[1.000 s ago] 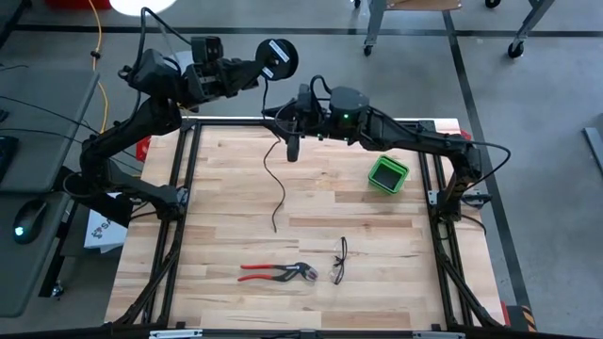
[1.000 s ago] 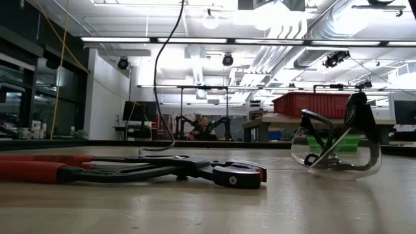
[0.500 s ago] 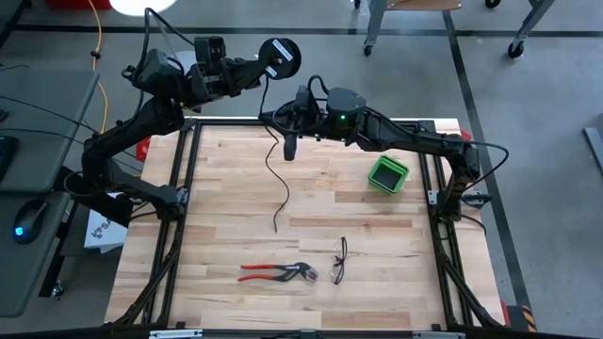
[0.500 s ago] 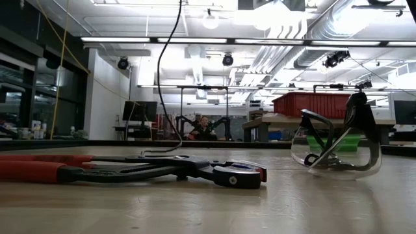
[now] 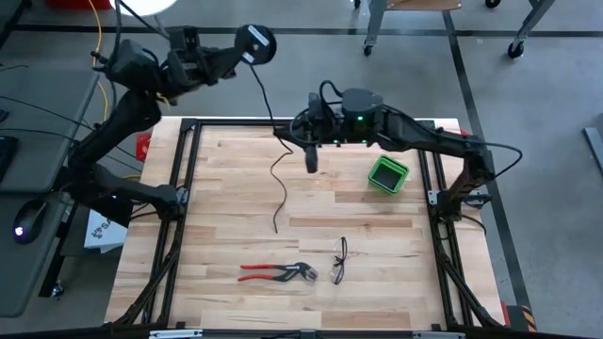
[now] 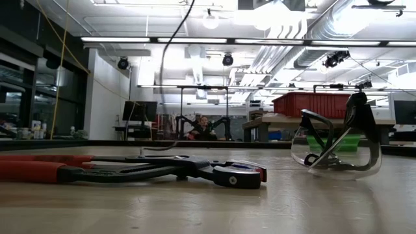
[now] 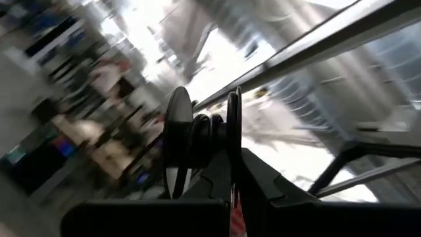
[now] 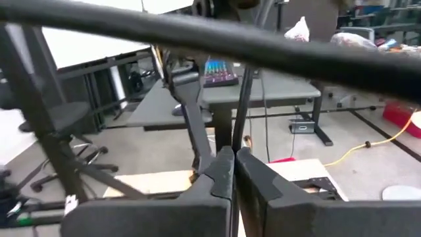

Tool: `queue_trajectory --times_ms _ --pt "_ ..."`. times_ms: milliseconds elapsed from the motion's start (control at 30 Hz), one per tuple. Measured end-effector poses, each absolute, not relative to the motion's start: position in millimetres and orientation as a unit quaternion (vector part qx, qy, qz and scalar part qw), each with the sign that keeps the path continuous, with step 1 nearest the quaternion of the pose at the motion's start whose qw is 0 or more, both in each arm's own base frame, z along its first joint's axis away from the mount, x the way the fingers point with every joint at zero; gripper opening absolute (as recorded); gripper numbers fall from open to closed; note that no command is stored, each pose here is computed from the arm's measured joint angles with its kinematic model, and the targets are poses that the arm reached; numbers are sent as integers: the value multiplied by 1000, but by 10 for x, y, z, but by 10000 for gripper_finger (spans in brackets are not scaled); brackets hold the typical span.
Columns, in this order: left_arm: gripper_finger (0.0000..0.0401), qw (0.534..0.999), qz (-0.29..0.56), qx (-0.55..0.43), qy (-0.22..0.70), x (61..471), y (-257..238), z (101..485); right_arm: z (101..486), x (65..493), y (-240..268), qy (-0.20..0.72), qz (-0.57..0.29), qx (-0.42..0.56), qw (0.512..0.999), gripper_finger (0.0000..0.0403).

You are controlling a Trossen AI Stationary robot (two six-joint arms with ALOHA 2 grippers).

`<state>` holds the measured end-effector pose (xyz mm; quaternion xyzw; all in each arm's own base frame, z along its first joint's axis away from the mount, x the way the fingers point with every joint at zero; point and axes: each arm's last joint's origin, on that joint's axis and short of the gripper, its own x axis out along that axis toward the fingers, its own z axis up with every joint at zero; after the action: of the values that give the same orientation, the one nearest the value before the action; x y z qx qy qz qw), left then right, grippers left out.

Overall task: Coil cords
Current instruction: Coil the black wire onto the black spool

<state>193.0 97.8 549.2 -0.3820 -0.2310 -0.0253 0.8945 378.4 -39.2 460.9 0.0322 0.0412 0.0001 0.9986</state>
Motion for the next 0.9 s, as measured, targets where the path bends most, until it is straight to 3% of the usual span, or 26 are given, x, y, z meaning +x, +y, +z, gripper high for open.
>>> queue_trajectory --times_ms 267,500,667,900 --pt "1 898 24 -411 -156 1733 934 5385 4867 3391 -265 42 19 27 999 0" --pt "1 896 60 -413 -150 1674 922 5354 4995 3204 -247 29 20 27 999 0" --pt "1 889 17 -438 -134 1707 917 5356 4966 3210 -248 41 20 27 999 0" --pt "1 862 -8 -507 -31 1759 842 5195 5045 3084 -312 32 6 17 999 0"
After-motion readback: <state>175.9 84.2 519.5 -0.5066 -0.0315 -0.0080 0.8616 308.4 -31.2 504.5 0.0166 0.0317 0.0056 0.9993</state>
